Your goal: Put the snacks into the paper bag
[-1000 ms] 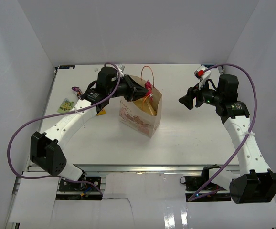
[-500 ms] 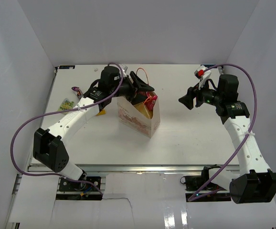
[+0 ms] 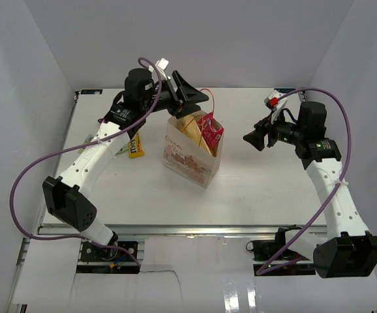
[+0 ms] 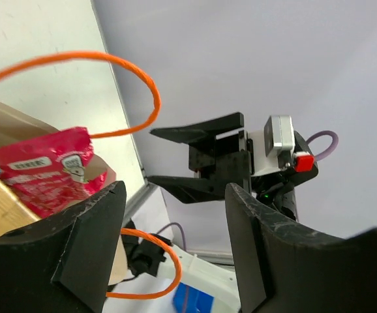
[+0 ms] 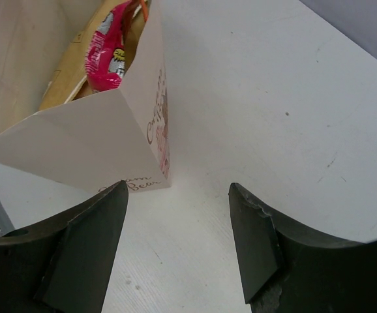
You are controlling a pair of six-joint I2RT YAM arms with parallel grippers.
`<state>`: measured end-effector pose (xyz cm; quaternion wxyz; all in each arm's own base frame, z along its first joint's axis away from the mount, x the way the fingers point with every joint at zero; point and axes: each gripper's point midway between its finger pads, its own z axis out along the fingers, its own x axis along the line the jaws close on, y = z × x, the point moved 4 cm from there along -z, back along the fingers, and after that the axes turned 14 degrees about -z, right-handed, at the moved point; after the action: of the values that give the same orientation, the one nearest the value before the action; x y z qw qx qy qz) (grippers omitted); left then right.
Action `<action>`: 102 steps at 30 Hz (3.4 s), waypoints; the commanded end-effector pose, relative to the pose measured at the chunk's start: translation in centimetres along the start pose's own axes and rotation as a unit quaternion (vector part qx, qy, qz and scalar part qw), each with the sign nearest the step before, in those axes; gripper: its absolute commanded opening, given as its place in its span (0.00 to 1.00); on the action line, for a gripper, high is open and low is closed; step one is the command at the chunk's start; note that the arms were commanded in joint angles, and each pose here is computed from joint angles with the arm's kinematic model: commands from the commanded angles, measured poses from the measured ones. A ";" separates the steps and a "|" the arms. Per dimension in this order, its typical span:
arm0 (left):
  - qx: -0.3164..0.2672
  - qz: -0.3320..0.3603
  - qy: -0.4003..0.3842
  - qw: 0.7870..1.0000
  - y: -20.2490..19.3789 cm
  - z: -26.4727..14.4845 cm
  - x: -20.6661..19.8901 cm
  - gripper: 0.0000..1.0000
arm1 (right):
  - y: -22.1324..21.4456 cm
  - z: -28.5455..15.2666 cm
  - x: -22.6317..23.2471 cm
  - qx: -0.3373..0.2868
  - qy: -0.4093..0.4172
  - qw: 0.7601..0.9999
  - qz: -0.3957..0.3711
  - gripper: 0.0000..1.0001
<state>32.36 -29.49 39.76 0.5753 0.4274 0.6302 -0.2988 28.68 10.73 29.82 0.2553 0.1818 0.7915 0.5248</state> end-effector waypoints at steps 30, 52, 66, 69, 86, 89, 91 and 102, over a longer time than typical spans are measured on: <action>-0.224 0.105 0.500 0.830 12.6 -14.1 31.4 0.75 | 17.6 9.7 5.7 -0.094 0.016 0.976 -0.198 0.70; -0.156 0.133 0.455 0.867 12.4 -12.3 33.3 0.24 | 16.4 5.9 7.3 -0.145 0.152 0.967 -0.147 0.74; -0.214 0.266 0.120 0.932 -0.2 -18.0 17.8 0.11 | 19.3 4.7 12.3 -0.183 0.266 0.945 -0.057 0.72; -0.198 0.282 0.055 0.937 -3.0 -18.9 15.8 0.10 | 20.3 5.5 13.7 -0.183 0.265 0.946 -0.039 0.71; -0.166 0.310 -0.037 0.935 -6.6 -20.7 10.4 0.10 | 20.9 15.5 18.8 -0.108 0.192 0.965 0.145 0.96; -0.165 0.308 -0.035 0.936 -6.8 -20.7 10.6 0.10 | 20.5 16.3 19.6 -0.096 0.193 0.965 0.152 0.89; -0.167 0.307 -0.035 0.936 -6.8 -20.8 10.7 0.10 | 20.2 16.8 20.1 -0.090 0.189 0.966 0.151 0.75; -0.210 0.303 -0.015 0.929 -6.3 -21.7 10.1 0.55 | 22.6 14.7 20.3 -0.135 0.223 0.958 0.120 0.17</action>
<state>16.95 -12.07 30.93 0.7149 0.4780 0.5103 -0.0034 22.73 42.17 35.93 0.0128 0.1710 0.7639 0.6222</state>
